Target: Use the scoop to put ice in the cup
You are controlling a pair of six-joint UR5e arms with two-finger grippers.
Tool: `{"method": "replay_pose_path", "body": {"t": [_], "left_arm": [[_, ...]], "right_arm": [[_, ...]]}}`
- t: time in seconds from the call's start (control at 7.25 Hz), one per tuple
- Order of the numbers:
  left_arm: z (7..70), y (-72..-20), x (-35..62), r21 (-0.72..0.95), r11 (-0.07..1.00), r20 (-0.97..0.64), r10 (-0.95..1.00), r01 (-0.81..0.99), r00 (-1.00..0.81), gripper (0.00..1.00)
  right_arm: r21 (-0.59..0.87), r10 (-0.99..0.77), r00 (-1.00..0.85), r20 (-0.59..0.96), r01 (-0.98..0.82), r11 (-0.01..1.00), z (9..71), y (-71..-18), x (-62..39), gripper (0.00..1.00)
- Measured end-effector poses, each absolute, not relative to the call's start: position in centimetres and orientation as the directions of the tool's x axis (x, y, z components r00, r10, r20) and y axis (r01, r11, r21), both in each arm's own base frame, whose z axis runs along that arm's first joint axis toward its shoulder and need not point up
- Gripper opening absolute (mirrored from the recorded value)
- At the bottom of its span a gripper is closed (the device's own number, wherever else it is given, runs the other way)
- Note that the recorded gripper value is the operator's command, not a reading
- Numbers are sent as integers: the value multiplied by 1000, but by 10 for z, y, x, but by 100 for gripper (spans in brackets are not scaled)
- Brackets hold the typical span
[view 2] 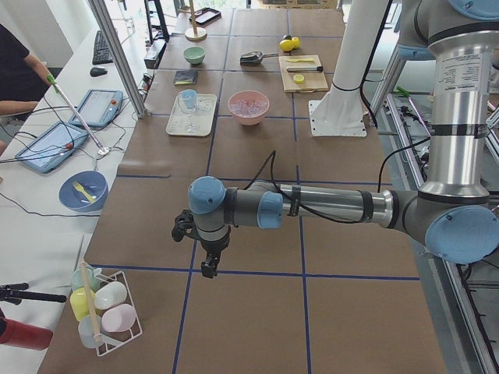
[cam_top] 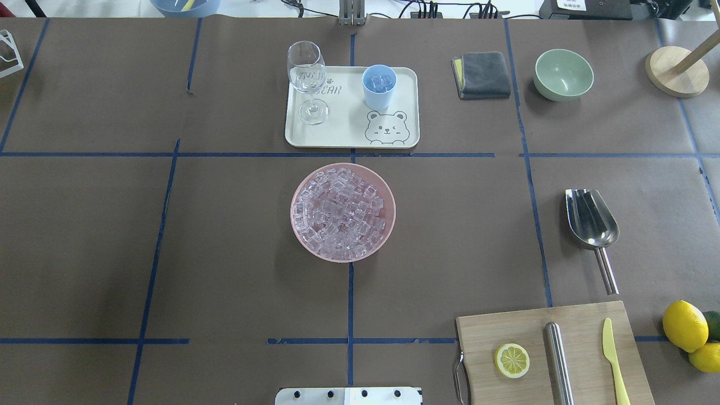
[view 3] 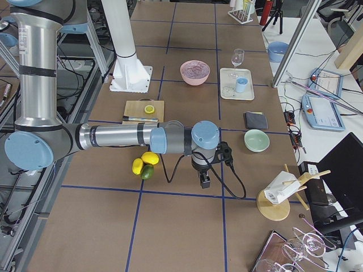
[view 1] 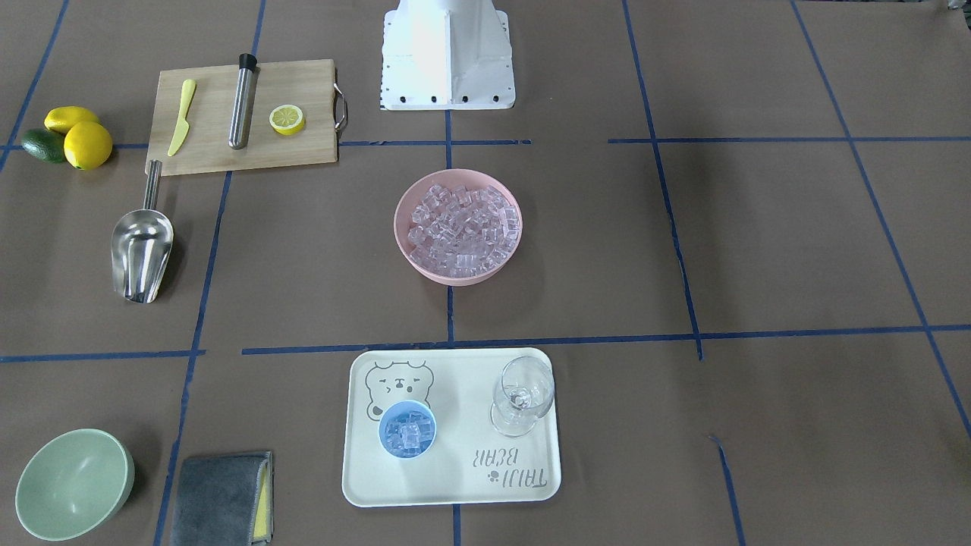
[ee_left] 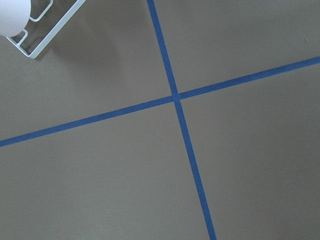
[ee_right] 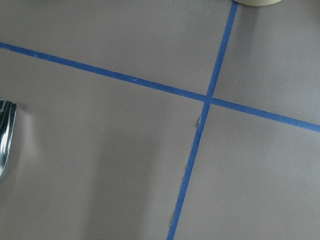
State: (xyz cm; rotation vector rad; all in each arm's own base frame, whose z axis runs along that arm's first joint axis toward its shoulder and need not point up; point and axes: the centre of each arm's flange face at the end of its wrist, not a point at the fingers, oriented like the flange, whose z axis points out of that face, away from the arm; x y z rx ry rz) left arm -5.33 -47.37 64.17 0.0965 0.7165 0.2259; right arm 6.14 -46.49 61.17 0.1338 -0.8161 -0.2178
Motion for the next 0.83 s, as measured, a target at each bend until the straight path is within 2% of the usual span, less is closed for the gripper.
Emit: {"method": "replay_pose_path", "body": {"t": [0.83], "left_arm": [[630, -480, -64, 171, 978, -700, 204, -117, 684, 100]], "right_arm": [[116, -147, 649, 746, 91, 989, 637, -466, 67, 100]]}}
